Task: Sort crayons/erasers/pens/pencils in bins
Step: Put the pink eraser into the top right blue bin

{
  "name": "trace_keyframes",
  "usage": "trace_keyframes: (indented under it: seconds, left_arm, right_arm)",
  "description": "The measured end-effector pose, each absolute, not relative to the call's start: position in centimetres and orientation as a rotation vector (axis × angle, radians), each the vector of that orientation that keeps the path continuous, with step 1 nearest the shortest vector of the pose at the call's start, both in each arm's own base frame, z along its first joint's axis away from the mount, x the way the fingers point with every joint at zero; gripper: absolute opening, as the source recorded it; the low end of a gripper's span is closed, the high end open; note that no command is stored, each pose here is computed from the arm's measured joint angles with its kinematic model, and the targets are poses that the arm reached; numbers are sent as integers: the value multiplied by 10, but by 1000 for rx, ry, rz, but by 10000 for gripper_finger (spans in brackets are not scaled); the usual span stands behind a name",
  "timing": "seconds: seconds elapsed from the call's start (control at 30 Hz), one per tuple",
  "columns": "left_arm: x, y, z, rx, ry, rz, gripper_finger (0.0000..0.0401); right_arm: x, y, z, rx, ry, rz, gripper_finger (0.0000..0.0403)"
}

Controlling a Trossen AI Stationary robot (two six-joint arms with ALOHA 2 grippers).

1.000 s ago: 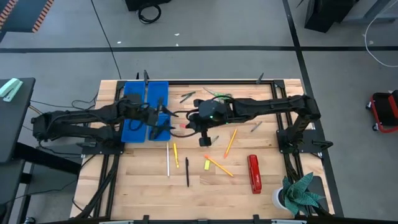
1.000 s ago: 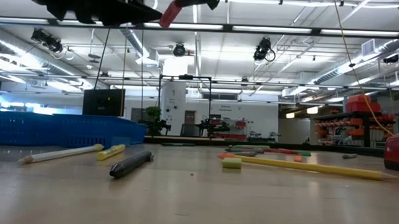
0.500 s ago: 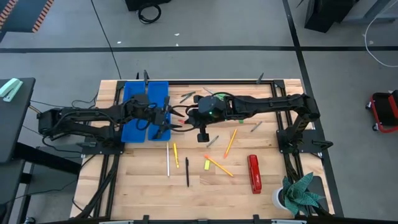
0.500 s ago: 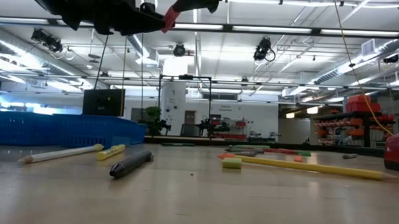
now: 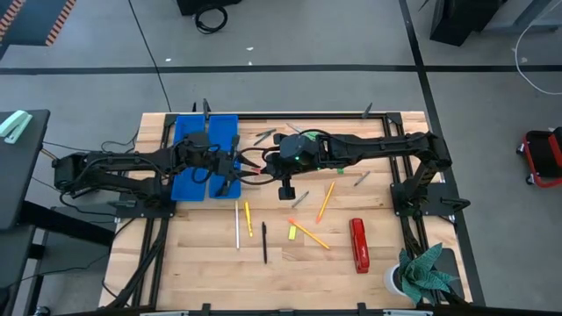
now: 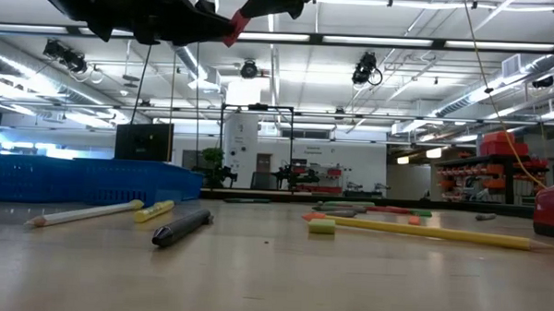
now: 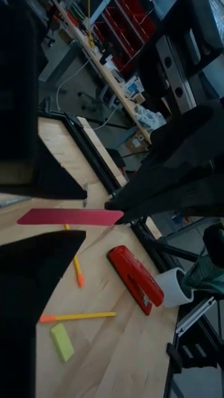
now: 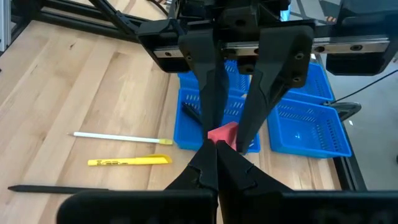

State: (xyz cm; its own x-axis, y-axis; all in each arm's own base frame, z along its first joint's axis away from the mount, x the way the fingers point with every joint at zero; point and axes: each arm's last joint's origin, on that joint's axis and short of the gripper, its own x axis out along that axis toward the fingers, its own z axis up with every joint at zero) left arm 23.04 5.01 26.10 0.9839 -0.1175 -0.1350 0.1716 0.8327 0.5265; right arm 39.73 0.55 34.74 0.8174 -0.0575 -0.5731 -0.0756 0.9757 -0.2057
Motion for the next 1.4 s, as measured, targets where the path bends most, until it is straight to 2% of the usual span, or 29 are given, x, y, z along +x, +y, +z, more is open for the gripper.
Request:
trace_keyframes:
  seconds: [0.13,0.2,0.5,0.67,0.8,0.97,1.17,1.4]
  left_arm:
    - [230,50,261,566,100,-154,38]
    - [230,51,261,566,101,-151,25]
    - [230,53,260,542,134,-84,30]
    - [222,59,261,518,236,-9,25]
    - [211,59,271,471,326,40,25]
    - [190,59,280,389,453,237,30]
    - [167,66,286,315,521,604,26]
    - [166,88,276,249,501,763,26]
  right_arm:
    - [397,6,347,-225,615,10,3]
    - [397,6,348,-225,614,10,3]
    - [397,5,348,-218,615,-4,16]
    - [396,3,346,-169,637,-8,53]
    - [390,-1,339,-115,735,-28,95]
    - [377,0,327,-32,913,-65,128]
    - [370,12,310,40,1012,-90,133]
    - [368,27,273,22,1044,-57,133]
